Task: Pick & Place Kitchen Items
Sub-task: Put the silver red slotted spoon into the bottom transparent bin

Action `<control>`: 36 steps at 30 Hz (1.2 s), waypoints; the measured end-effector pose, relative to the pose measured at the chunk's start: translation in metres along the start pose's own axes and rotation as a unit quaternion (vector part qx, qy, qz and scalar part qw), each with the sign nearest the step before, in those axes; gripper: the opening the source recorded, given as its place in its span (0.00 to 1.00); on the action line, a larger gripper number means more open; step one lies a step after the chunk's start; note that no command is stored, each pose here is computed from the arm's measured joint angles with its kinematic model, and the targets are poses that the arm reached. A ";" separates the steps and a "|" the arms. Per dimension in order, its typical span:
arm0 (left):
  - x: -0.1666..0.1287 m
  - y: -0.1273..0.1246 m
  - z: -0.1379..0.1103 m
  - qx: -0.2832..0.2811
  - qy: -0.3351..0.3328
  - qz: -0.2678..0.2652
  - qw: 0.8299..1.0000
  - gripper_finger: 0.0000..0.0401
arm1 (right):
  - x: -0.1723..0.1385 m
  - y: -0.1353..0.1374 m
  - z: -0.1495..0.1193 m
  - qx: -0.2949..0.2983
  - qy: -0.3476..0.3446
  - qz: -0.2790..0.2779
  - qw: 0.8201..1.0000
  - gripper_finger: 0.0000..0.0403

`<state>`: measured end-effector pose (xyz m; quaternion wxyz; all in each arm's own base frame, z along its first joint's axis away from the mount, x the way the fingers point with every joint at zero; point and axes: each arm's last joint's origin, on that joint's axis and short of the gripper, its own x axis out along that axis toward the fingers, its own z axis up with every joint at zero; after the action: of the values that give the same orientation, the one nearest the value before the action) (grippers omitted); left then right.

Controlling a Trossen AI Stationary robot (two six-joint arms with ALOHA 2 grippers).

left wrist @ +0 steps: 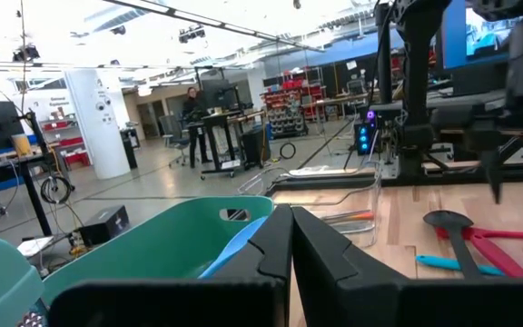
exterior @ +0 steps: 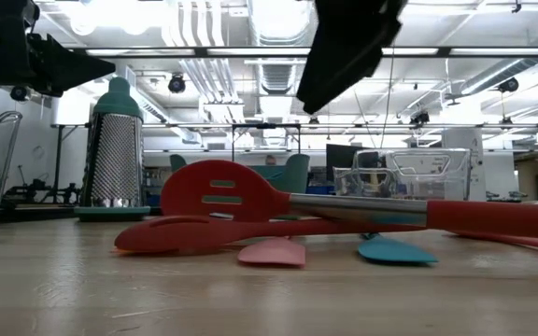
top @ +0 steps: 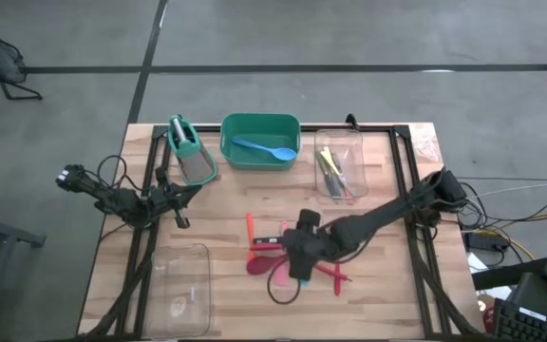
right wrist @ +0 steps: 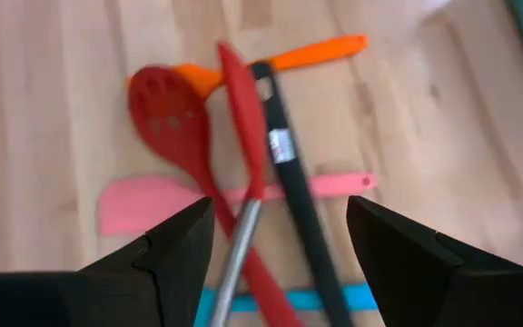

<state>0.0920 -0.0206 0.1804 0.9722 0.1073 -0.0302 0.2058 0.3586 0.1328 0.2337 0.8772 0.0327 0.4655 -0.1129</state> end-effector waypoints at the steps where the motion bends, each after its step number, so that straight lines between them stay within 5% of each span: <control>1: 0.000 0.000 0.000 0.000 0.000 0.000 1.000 0.03 | 0.000 0.002 -0.001 0.005 -0.002 0.003 1.000 0.59; 11: 0.000 0.000 0.000 0.000 0.000 0.000 1.000 0.03 | 0.022 0.004 -0.027 0.042 -0.008 0.011 0.999 0.54; 36: 0.000 0.000 0.000 0.000 0.000 0.000 1.000 0.03 | 0.042 0.006 -0.060 0.085 -0.013 0.022 0.996 0.61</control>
<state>0.0921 -0.0206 0.1802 0.9722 0.1075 -0.0299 0.2057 0.3342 0.1410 0.1650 0.8796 0.1159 0.4417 -0.1332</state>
